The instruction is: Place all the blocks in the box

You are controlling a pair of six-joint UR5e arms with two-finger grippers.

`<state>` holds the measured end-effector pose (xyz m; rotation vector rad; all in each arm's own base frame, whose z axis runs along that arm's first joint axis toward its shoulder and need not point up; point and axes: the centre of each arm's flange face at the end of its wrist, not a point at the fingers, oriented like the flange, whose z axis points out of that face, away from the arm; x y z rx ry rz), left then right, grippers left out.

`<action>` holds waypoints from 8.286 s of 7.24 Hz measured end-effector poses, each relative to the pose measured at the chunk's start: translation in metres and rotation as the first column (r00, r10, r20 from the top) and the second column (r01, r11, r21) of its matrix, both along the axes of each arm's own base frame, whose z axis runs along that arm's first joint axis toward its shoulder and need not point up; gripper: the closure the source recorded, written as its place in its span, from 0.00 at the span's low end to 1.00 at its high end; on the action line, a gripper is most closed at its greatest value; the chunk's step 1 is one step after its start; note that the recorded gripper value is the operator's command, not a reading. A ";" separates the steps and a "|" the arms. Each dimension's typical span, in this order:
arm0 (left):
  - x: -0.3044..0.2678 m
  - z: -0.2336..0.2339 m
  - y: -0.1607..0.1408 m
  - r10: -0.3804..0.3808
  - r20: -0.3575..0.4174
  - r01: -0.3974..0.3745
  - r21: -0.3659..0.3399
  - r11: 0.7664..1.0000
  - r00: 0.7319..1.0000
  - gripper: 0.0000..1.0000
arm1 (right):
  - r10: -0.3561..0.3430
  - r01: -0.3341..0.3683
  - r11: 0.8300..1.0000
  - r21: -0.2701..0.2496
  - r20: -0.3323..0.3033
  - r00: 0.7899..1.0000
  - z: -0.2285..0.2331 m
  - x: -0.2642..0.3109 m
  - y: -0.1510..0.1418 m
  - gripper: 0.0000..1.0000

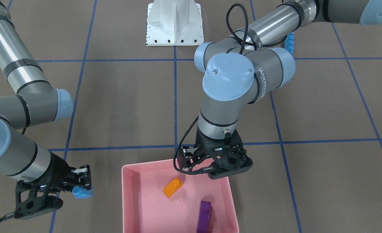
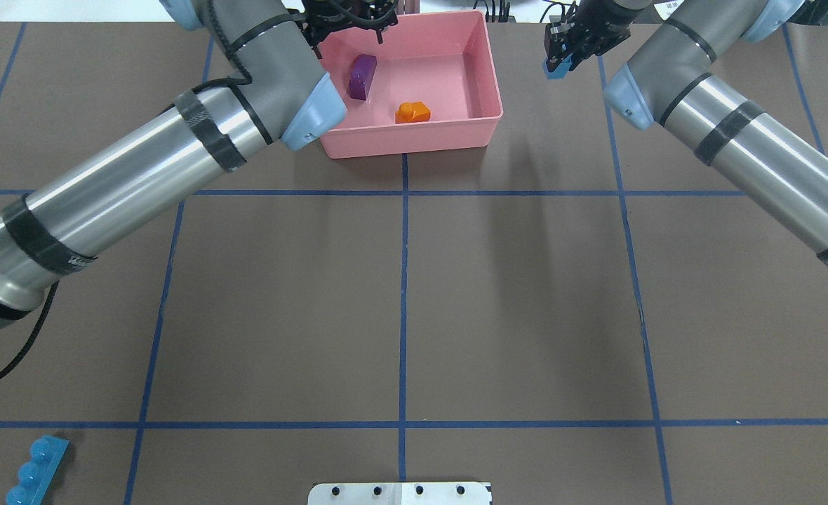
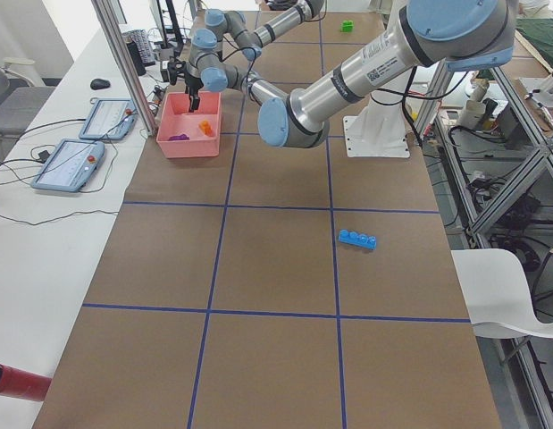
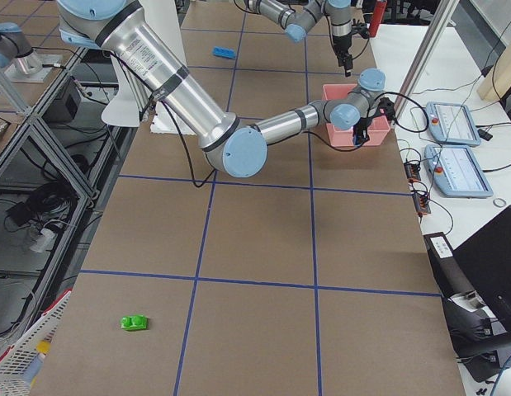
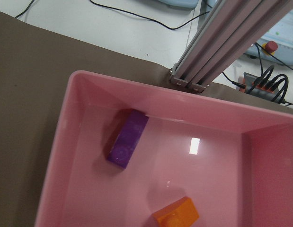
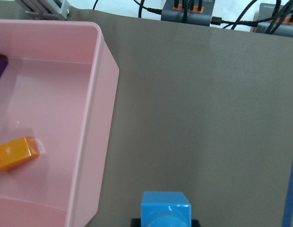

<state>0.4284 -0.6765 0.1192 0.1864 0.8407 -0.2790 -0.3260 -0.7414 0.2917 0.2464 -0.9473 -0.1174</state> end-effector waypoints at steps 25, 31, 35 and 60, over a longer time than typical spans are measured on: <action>-0.136 0.419 0.520 0.417 0.104 -0.416 -0.037 0.909 0.903 0.31 | -0.040 0.021 0.996 -0.090 -0.218 0.975 0.000 0.086 0.158 0.00; -0.136 0.400 0.528 0.446 0.071 -0.445 -0.024 0.895 0.892 1.00 | -0.158 0.140 0.987 -0.081 -0.292 0.943 0.152 0.226 0.232 0.00; -0.209 0.340 0.498 0.443 -0.084 -0.449 -0.090 0.889 0.893 1.00 | -0.279 0.249 0.959 -0.133 -0.296 0.914 0.268 0.294 0.305 0.00; 0.088 0.002 -0.066 -0.147 -0.176 0.152 0.016 0.988 0.973 0.00 | -0.180 0.119 0.947 -0.299 -0.184 0.966 0.571 0.377 0.680 1.00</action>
